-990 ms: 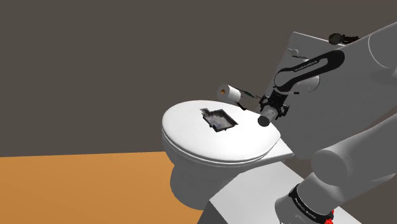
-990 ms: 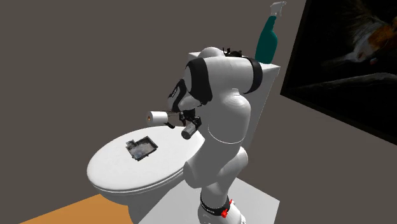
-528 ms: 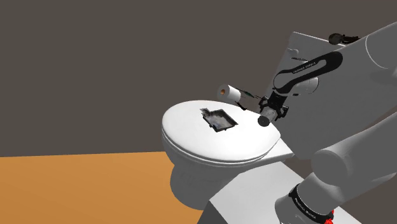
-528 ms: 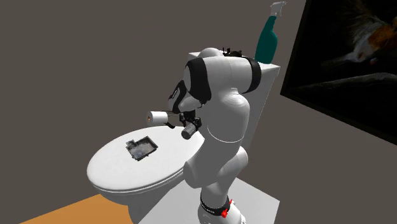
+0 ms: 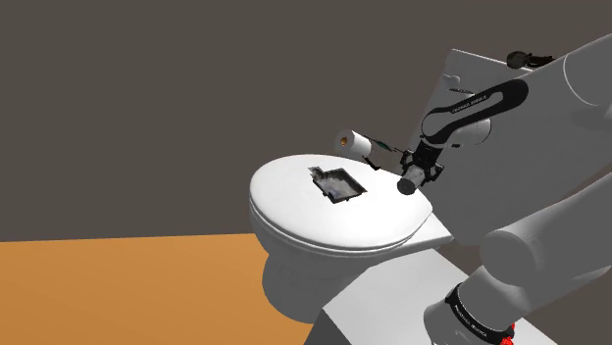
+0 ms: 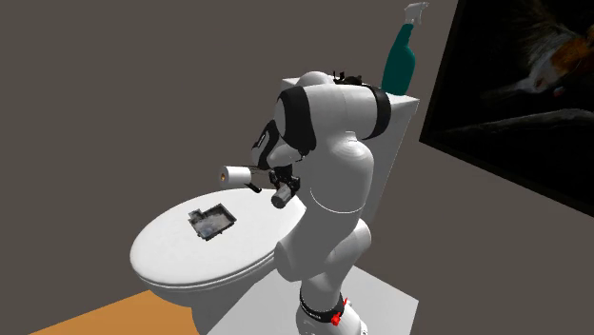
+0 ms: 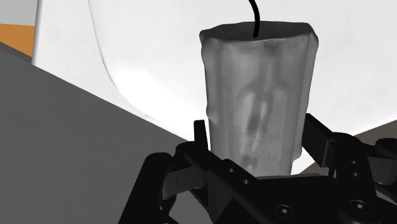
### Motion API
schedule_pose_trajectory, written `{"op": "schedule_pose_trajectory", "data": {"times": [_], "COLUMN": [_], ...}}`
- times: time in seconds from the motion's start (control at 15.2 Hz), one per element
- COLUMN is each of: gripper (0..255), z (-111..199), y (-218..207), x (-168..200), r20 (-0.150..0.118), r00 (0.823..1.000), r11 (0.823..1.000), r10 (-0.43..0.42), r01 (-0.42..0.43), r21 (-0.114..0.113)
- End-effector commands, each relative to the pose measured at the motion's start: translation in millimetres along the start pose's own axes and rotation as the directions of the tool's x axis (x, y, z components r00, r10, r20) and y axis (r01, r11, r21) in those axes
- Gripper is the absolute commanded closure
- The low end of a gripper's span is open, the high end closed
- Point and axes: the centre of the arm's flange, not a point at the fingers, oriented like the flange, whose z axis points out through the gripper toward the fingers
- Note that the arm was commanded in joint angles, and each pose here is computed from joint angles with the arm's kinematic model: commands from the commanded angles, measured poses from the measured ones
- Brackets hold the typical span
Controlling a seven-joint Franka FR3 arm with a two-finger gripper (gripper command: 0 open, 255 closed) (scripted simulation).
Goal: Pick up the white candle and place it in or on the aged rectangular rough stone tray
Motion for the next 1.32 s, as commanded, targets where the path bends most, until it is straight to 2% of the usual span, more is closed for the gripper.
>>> {"op": "schedule_pose_trajectory", "data": {"times": [0.0, 0.13, 1.25], "gripper": [255, 255, 255], "z": [0.0, 0.1, -89.3], "y": [-0.1, 0.0, 1.0], "x": [-0.1, -0.1, 7.8], "r20": [0.0, 0.0, 0.0], "r00": [1.0, 1.0, 1.0], "r11": [1.0, 1.0, 1.0], "r10": [0.0, 0.0, 0.0], "r01": [0.0, 0.0, 0.0], "r21": [0.0, 0.0, 0.0]}}
